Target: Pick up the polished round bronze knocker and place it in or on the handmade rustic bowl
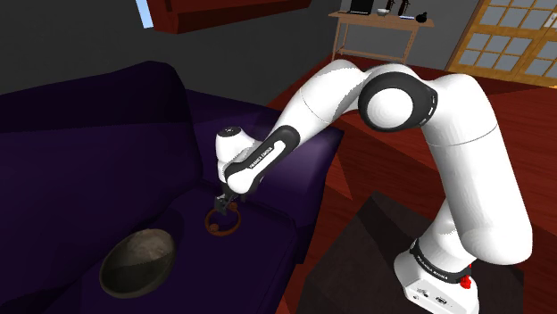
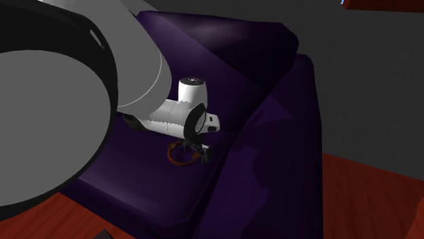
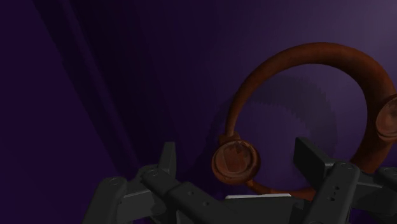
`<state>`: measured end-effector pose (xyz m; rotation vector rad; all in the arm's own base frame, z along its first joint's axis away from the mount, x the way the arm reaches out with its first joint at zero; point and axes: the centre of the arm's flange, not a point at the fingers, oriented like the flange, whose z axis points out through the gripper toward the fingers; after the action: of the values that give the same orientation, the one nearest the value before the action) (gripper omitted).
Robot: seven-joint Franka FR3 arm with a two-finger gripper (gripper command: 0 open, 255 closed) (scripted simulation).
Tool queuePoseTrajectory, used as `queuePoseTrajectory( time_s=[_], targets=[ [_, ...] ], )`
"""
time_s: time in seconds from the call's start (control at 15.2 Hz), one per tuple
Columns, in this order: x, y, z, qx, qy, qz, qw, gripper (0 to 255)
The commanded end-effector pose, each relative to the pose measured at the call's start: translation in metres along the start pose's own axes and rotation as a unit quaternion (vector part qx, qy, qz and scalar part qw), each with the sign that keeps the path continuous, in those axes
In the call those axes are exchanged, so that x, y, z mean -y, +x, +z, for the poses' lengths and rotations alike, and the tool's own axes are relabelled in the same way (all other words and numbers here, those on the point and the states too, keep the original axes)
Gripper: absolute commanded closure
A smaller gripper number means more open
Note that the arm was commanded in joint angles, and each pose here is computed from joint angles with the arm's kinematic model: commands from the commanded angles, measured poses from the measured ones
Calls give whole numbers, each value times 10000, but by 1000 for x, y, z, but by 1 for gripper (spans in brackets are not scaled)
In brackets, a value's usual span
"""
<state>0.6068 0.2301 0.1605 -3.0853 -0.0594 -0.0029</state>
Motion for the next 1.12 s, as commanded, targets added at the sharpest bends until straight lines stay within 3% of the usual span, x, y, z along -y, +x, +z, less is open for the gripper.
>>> queuePoseTrajectory(
  time_s=[0.0,0.07,0.66,1.06],
  targets=[
    [0,0,0,0,0,0,10000,0],
    [0,0,0,0,0,0,10000,255],
    [0,0,0,0,0,0,10000,255],
    [2,0,-32,0,0,0,10000,255]
  ],
)
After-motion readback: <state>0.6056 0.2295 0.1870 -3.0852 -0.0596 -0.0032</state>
